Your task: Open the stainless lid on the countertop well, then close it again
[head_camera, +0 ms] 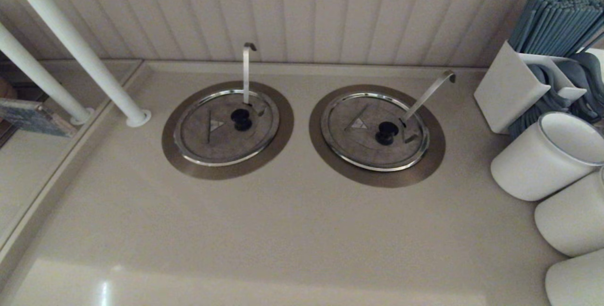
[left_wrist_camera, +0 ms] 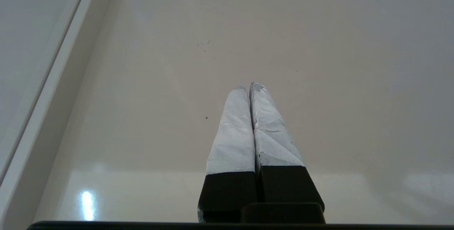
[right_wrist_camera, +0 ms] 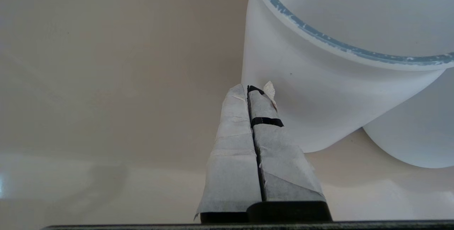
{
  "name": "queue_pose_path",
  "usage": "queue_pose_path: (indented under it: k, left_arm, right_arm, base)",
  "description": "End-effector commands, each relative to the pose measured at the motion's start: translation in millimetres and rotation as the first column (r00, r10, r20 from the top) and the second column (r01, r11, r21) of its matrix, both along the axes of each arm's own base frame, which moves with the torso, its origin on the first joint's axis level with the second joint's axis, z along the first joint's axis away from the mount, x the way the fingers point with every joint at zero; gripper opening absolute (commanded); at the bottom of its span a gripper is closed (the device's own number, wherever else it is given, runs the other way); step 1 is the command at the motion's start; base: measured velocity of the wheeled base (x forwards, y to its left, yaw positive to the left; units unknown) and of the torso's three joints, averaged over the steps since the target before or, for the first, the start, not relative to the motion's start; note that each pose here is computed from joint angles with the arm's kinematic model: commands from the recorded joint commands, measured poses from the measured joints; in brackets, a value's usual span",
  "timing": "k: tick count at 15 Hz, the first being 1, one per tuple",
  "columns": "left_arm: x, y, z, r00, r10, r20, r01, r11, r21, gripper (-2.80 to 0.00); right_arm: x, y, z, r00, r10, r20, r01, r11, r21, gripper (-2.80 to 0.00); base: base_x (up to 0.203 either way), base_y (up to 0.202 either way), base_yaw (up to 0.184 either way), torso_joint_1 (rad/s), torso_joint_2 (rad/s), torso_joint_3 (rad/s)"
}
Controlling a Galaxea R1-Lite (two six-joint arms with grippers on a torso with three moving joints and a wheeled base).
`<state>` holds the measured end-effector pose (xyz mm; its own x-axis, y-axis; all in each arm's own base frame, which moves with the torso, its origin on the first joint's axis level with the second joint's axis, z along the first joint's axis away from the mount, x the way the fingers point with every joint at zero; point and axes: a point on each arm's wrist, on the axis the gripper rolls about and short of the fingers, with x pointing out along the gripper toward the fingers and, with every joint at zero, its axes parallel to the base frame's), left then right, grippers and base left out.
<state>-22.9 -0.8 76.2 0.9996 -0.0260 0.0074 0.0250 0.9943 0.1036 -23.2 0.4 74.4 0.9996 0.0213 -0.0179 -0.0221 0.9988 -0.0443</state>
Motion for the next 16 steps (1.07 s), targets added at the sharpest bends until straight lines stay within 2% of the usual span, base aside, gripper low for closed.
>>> queue_pose_path:
  k: [1,16]
  left_arm:
    - [1.0,0.0,-3.0,1.0,0.001,-0.014,-0.001,1.0,-0.001,-2.8]
    - [1.0,0.0,-3.0,1.0,0.001,-0.014,-0.001,1.0,-0.001,-2.8]
  right_arm:
    - [0.0,0.0,0.0,1.0,0.002,0.0,-0.002,1.0,-0.001,-2.8]
    - [-0.1,0.0,-0.1,1.0,-0.001,0.001,0.001,1.0,0.006,-2.8]
  base:
    - [0.0,0.0,0.0,0.0,0.0,0.0]
    - [0.0,0.0,0.0,0.0,0.0,0.0]
